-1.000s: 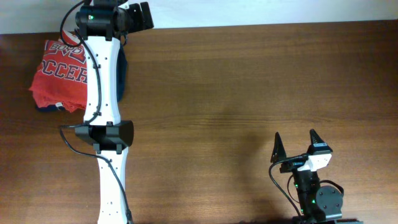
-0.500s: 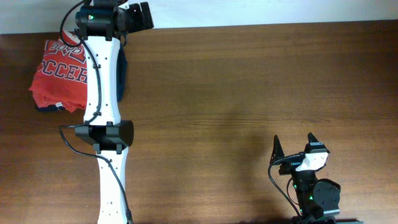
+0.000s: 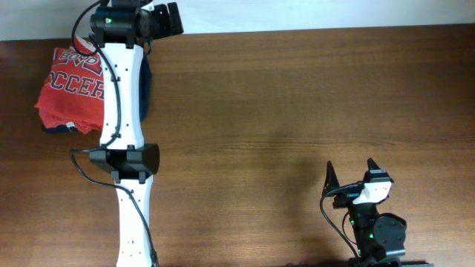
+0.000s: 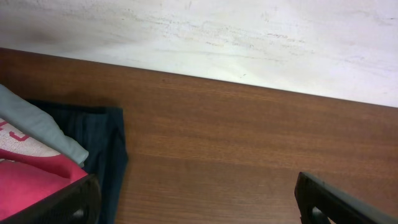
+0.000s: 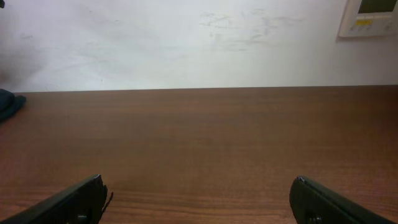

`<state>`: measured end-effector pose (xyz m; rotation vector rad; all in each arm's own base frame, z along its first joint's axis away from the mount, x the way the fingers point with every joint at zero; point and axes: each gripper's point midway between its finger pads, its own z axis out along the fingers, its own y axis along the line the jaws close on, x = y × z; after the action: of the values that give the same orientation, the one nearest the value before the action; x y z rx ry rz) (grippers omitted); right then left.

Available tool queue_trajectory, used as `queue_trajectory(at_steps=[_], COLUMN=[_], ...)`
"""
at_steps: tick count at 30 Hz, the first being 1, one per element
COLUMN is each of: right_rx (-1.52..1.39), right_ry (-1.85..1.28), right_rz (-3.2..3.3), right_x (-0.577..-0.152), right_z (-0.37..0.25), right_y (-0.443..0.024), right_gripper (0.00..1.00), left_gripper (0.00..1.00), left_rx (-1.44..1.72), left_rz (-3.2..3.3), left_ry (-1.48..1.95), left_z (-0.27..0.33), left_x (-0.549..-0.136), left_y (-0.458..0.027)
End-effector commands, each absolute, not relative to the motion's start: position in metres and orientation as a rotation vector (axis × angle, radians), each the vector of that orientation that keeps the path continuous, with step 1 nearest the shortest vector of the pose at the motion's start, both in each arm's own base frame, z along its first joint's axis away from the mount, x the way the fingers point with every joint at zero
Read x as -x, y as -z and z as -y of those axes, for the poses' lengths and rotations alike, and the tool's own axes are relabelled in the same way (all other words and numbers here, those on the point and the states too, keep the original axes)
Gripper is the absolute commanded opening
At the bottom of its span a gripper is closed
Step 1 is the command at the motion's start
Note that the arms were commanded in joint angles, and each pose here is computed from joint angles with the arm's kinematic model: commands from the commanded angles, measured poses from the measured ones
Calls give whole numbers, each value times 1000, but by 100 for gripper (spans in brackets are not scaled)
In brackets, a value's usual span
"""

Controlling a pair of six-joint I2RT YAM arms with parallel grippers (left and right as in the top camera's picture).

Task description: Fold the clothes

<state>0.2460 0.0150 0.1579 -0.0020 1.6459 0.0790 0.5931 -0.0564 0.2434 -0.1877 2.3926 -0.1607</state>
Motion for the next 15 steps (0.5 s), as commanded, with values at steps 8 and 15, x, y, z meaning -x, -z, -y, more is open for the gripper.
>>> queue_trajectory(at_steps=[8,15], right_rx=[-16,-16], right_ry=[-73,-72], right_rz=[-1648,-1648], right_x=[-246,-246], right_z=[-13,-13], right_y=[-156,-156], right_gripper=[99,99], left_gripper=[99,99], left_rx=[185,187], left_rz=[-2373,-2411], left_ry=[149,143], left_z=[54,54], left_x=[-591,-579], left_y=[-254,-254])
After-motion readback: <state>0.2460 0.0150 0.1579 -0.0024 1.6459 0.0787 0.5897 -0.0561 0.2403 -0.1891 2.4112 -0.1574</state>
